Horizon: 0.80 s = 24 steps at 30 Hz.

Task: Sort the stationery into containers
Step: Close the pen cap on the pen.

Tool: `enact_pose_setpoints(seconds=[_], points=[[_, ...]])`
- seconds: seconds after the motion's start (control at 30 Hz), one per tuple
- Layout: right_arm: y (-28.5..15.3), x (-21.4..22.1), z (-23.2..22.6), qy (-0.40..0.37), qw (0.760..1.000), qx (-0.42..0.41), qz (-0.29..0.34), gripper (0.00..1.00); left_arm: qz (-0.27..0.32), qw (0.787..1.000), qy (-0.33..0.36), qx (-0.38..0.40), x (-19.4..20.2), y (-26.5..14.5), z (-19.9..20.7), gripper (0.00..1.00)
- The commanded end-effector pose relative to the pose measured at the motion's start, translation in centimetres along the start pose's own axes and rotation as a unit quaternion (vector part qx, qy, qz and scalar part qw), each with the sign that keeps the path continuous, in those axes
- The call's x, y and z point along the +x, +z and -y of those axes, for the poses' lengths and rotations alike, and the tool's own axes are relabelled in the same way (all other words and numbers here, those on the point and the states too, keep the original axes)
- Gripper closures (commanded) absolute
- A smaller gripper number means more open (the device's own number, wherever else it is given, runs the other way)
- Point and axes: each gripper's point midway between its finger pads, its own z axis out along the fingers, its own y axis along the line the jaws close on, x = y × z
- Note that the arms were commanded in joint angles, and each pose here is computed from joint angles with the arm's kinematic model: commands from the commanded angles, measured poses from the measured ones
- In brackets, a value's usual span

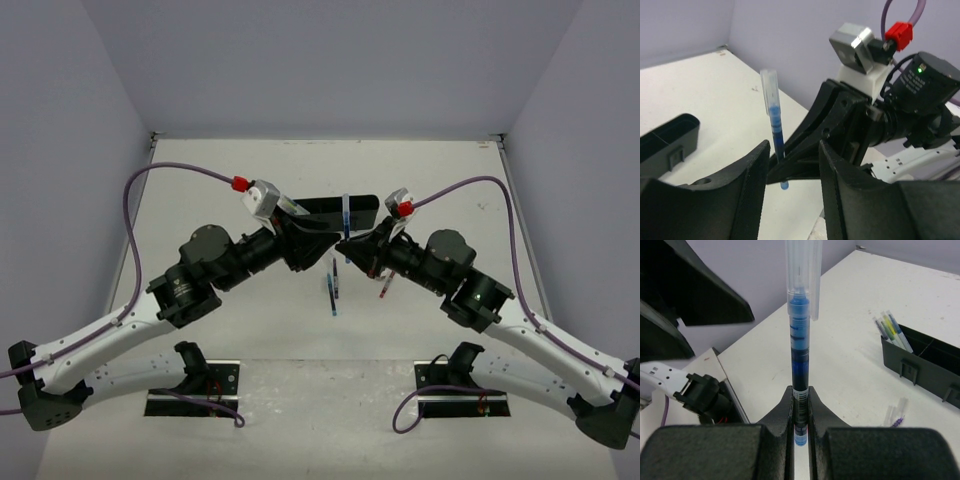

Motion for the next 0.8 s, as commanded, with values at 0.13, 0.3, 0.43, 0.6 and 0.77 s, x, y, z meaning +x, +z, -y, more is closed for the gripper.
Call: enact_pose_setpoints(seconds=[0.13,0.3,0.43,0.6,0.77], points=[[0.6,-0.9,0.8,0.007,0.999,0.033,-0.002,1.00,0.062,0.995,0.043,-0.072,-6.2,2.4,-1.1,0.41],[0.5,-1.2,0.8,0.006,0.999,0.037,-0.002,1.00,0.004,0.991,0.046,-0.124,-3.9,4.9,-3.1,0.41],[0.4,-1.2,1.2,0.001,0.999,0.049,-0.006,1.00,-0.009,0.988,0.037,-0.148,-3.1,5.3,-4.0,0.44],[0.3,-1.3,1.4,-0.003,0.999,0.054,-0.009,1.00,-0.017,0.988,0.036,-0.152,-2.8,5.8,-4.1,0.52],[0.4,-1.1,1.3,-0.004,0.999,0.052,-0.012,1.00,-0.016,0.990,0.037,-0.135,-2.9,6.1,-3.5,0.61]])
